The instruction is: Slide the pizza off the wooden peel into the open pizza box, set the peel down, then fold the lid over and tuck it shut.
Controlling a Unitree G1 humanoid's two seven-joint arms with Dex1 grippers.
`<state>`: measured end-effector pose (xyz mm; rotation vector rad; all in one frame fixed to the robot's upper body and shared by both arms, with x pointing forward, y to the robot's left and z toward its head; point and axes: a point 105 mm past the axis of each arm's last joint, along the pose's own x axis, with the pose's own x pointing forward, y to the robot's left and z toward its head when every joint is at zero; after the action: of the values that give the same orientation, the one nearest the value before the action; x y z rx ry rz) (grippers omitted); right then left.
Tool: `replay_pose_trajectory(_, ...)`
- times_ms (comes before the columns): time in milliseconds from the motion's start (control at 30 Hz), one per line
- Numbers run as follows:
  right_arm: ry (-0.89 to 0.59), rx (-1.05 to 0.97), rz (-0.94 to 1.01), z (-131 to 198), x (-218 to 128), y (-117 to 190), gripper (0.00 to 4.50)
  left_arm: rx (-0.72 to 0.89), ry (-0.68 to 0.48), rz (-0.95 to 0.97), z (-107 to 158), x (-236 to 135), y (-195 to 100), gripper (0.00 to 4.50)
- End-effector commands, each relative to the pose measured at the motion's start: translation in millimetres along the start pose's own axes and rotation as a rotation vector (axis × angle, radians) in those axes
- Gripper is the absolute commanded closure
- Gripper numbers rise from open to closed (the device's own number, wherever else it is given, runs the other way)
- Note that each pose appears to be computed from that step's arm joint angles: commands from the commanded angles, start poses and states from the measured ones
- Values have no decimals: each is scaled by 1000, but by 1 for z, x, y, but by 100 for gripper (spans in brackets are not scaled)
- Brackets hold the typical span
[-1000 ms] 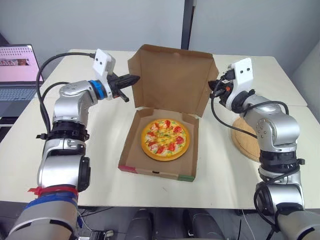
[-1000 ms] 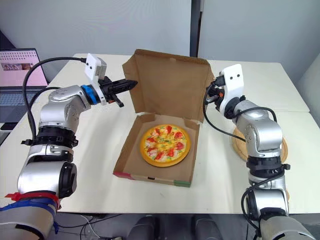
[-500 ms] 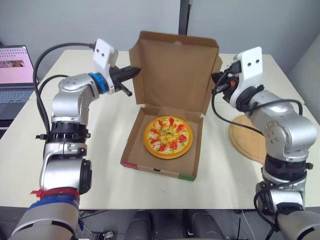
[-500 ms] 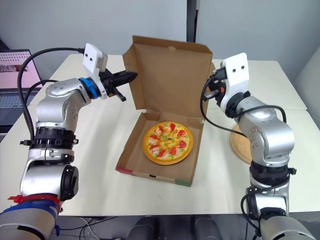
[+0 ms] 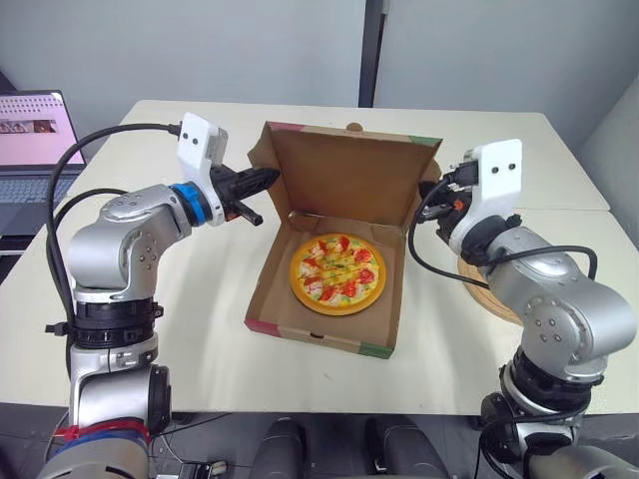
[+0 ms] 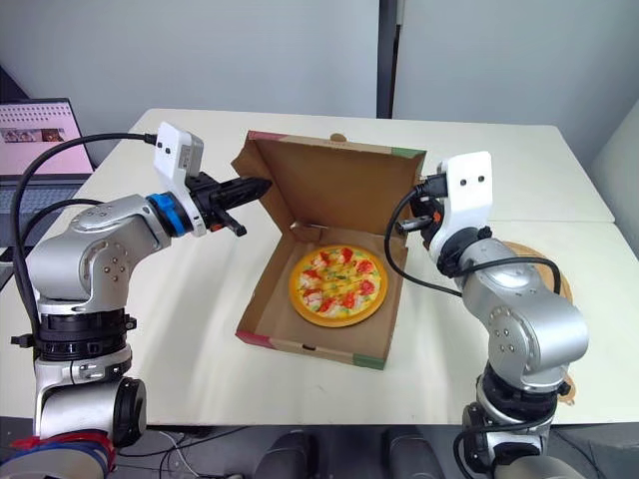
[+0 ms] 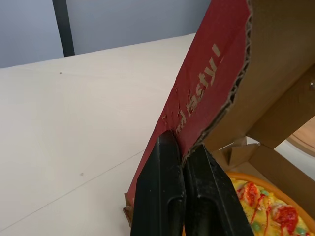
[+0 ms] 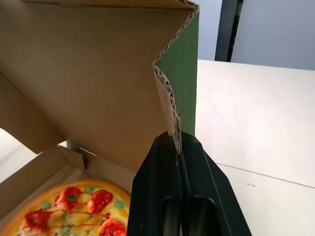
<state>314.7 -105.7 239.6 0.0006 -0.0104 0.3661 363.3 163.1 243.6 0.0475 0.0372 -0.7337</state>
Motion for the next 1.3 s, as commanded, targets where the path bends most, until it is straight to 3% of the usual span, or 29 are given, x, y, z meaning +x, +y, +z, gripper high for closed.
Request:
replay_pose_trajectory(33, -21, 7, 47, 3, -8, 15, 449, 26, -38, -53, 13, -5, -16, 450)
replay_pose_trajectory(400, 37, 62, 69, -18, -24, 38, 449, -65, 11, -21, -11, -28, -28, 450)
replay_pose_trajectory(633, 98, 73, 67, -38, -33, 42, 449, -98, 34, -3, -25, -34, -32, 450)
replay_pose_trajectory(1000, 111, 128, 54, -44, -37, 41, 449, -105, 46, 13, -34, -40, -35, 450)
replay_pose_trajectory(1100, 102, 147, 72, -42, -40, 40, 383, -97, 43, 19, -33, -41, -33, 450)
replay_pose_trajectory(1300, 154, 43, 182, -40, -58, 11, 172, -69, 36, 8, -32, -39, -35, 450)
